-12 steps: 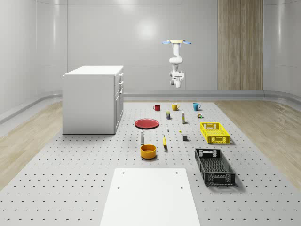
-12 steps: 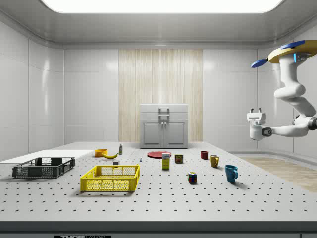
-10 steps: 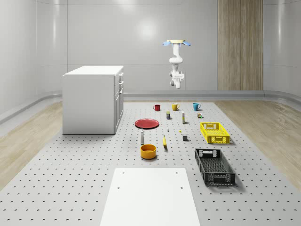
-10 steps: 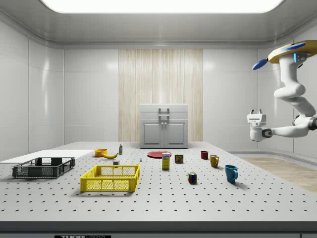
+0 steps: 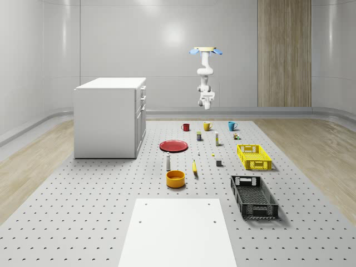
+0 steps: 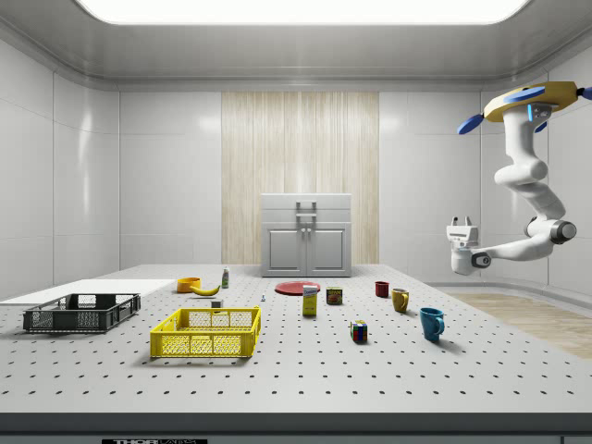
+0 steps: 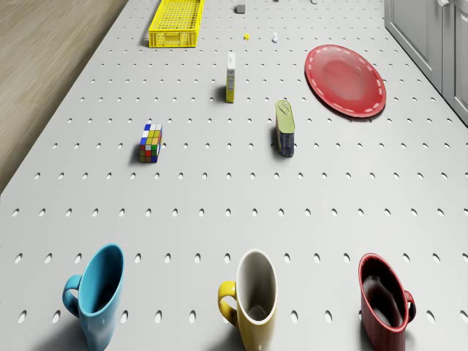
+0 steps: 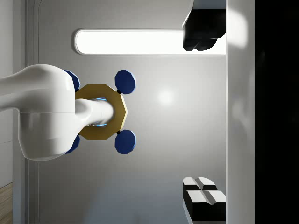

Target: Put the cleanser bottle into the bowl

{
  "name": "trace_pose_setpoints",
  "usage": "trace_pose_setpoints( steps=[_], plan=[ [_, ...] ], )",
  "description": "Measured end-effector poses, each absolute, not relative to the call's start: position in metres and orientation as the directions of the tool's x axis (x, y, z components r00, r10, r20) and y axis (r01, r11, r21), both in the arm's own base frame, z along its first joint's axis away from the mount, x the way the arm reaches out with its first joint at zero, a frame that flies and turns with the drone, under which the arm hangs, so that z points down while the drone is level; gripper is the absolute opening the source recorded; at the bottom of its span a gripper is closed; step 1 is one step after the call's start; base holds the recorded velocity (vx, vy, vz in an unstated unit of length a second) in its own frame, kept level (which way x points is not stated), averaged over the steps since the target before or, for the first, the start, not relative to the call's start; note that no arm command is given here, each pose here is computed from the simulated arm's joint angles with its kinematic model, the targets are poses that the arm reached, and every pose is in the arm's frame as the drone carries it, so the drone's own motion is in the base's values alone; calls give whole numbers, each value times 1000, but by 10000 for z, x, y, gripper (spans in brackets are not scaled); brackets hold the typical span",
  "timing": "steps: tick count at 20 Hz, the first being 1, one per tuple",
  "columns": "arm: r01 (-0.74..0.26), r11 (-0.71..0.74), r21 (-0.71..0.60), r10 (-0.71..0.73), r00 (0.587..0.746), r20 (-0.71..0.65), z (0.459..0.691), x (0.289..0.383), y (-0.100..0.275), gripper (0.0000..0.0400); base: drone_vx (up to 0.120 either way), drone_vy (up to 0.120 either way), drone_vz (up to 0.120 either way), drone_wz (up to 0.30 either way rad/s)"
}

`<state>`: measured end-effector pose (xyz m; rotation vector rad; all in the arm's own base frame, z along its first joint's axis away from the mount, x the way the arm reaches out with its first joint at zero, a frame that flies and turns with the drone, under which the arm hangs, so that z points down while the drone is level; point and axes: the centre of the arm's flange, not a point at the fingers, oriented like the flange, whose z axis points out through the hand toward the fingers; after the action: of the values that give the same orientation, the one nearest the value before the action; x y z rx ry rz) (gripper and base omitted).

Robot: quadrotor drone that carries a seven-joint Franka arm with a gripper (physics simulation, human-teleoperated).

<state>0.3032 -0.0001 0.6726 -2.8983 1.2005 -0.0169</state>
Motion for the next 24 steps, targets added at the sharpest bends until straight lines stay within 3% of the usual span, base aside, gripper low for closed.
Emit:
trace_pose_setpoints(
  steps=[8,24],
  plan=[
    [-707,-707,-13,-707,707,13,6881,3042,0,400,120,-120,0,0],
    [-707,-707,-20,-707,707,22,6913,3033,2,400,120,-120,0,0]
  ],
)
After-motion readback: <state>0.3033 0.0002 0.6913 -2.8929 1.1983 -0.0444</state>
